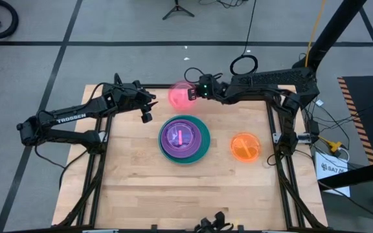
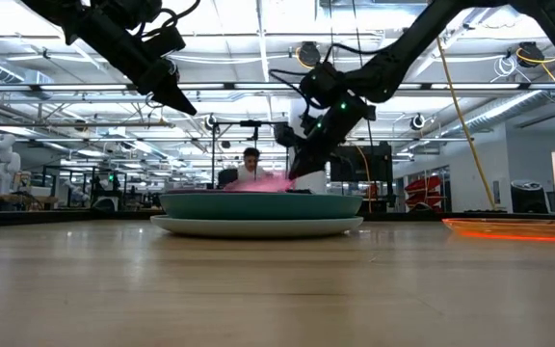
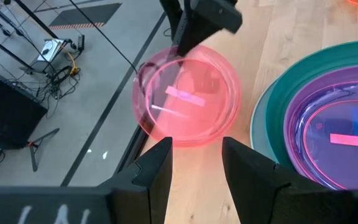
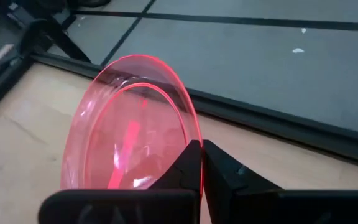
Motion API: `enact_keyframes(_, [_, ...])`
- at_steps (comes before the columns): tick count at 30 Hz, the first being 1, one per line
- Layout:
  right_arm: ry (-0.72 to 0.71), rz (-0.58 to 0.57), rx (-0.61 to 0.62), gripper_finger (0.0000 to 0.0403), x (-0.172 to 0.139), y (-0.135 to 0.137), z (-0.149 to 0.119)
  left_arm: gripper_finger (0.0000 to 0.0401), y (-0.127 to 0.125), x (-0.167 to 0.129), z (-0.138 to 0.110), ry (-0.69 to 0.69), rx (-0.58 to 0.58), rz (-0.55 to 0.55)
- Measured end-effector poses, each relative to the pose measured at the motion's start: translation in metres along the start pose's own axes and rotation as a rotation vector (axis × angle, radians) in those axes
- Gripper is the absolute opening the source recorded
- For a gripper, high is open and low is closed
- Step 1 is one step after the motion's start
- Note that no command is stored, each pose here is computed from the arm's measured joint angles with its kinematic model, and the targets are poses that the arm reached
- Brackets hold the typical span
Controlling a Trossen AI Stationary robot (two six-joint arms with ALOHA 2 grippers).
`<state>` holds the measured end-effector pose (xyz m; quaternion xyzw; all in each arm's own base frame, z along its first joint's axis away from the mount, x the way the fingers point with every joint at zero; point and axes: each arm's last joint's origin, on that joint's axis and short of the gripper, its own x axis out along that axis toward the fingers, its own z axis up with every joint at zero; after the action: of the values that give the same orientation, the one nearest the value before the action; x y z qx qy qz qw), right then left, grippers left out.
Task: Stack plastic plates
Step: Stack the pink plate on the pink plate
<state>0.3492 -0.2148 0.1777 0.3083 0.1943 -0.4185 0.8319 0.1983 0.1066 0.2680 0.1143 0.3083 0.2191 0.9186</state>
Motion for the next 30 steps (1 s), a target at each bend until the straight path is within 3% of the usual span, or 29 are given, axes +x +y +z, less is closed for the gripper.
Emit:
enact_keyframes(6, [0.079, 0.197, -0.024, 0.0000, -0.016, 0.013, 0.006, 0.0147, 0.000, 0.000, 0.000, 0.000, 0.000, 0.000])
enact_keyframes(12, [0.266, 0.440, -0.140, 0.0000, -0.027, 0.037, -0.014, 0.0147, 0.000, 0.000, 0.000, 0.000, 0.000, 0.000])
enact_keyframes(19, [0.421, 0.462, -0.283, 0.0000, -0.042, 0.062, -0.052, 0.0147, 0.000, 0.000, 0.000, -0.001, 0.000, 0.001])
enact_keyframes(25, [0.400, 0.438, -0.333, 0.0011, -0.050, 0.077, -0.066, 0.0147, 0.000, 0.000, 0.001, -0.006, -0.002, 0.003])
enact_keyframes(30, [0.395, 0.413, -0.306, 0.0030, -0.051, 0.079, -0.068, 0.0147, 0.000, 0.000, 0.001, -0.006, -0.005, 0.002])
